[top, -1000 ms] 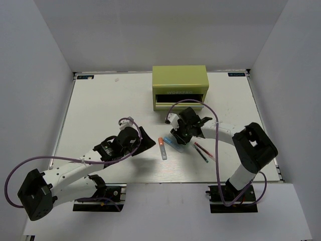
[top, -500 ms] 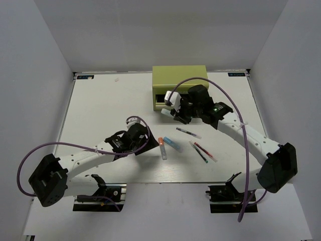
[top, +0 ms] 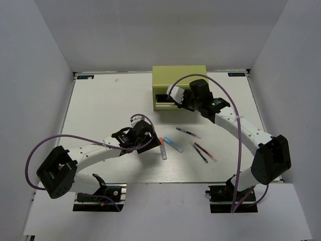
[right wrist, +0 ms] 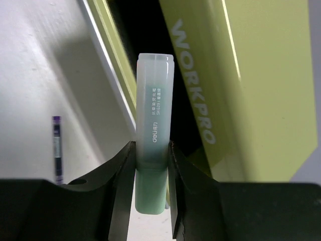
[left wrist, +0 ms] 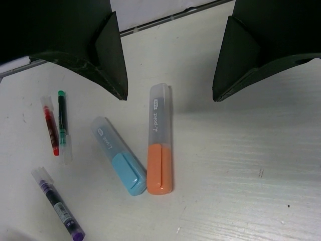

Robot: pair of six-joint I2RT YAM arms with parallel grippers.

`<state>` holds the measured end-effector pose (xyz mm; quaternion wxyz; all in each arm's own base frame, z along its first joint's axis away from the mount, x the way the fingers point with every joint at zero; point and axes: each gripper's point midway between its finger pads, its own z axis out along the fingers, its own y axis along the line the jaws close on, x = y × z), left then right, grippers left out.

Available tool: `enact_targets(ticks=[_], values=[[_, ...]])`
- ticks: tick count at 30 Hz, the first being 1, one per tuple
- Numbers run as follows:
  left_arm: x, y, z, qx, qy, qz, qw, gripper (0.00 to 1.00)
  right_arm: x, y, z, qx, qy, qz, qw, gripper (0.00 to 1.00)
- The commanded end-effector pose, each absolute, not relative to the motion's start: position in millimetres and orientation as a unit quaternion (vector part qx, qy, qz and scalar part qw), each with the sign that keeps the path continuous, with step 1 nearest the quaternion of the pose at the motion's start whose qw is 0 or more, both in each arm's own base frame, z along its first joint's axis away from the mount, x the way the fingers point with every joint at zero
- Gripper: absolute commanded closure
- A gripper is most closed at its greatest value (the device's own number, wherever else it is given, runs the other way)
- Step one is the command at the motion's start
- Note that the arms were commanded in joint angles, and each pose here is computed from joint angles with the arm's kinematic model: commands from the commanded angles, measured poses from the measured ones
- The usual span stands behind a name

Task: Sort the stationery into containers
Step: Place the pen in the drawer.

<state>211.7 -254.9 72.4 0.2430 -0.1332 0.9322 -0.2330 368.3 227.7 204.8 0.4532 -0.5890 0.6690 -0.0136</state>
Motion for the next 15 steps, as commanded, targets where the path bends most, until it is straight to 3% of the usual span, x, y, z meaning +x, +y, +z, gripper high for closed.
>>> enact_targets(ticks=[1,7,15], values=[[217.0,-263.9,84.3,-0.125,0.929,-0.243,0.249,0.22,398.1,227.7,241.8,-0.585,0.63,-0.066,0.505,0.83],[215.3,-269.7,78.4,-0.119,0.933,-0.241,0.24,0.22,407.4,229.3,225.0,-0.615,0.615,-0.078,0.488,0.75],[214.1,-268.2,77.1,-0.119,0.934,-0.238,0.237,0.22,413.4,230.2,219.1,-0.63,0.602,-0.089,0.482,0.5]])
